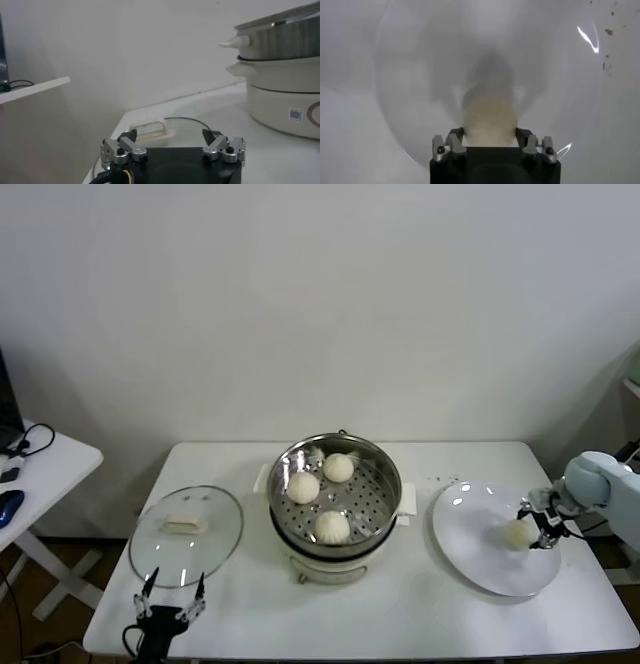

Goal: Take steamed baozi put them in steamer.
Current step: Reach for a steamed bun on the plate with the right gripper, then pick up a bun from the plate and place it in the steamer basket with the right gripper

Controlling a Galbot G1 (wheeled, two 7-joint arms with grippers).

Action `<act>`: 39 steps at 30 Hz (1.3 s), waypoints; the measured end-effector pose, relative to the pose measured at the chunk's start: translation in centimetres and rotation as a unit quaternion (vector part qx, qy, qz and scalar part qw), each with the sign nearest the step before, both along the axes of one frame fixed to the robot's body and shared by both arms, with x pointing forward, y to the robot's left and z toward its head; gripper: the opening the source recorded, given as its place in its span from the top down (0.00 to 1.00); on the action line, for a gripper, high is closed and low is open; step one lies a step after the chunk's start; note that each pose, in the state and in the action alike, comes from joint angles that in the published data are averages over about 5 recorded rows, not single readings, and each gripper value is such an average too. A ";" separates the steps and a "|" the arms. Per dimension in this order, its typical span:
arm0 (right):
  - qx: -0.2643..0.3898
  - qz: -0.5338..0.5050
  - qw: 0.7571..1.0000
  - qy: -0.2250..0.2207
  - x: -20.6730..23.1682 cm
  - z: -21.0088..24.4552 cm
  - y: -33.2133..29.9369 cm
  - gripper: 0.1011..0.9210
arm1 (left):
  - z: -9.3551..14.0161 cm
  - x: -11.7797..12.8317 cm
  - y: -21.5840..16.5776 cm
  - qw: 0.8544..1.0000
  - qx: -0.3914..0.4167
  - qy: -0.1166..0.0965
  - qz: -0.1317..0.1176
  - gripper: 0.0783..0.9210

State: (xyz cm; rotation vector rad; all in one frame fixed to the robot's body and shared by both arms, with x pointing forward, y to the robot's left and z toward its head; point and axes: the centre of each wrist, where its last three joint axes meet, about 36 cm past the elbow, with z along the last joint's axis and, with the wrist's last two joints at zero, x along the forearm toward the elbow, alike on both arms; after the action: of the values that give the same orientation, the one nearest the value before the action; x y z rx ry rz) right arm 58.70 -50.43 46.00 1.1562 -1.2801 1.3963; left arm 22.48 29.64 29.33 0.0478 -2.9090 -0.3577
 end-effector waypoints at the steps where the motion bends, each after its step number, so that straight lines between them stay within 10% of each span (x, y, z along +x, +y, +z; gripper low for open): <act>1: 0.001 -0.002 1.000 -0.001 0.0 0.2 0.0 0.31 | 0.0 0.0 0.0 1.000 0.000 0.000 0.000 0.12; 39: 0.166 0.078 0.982 -0.049 1.3 26.6 23.3 0.30 | 0.6 0.7 0.2 1.000 -0.005 -0.010 -0.001 0.12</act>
State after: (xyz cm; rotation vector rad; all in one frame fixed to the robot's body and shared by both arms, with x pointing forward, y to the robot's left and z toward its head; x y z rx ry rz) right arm 59.96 -27.09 72.60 1.4529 -1.5643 1.3992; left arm 23.18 29.82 29.91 0.0463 -2.9299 -0.3463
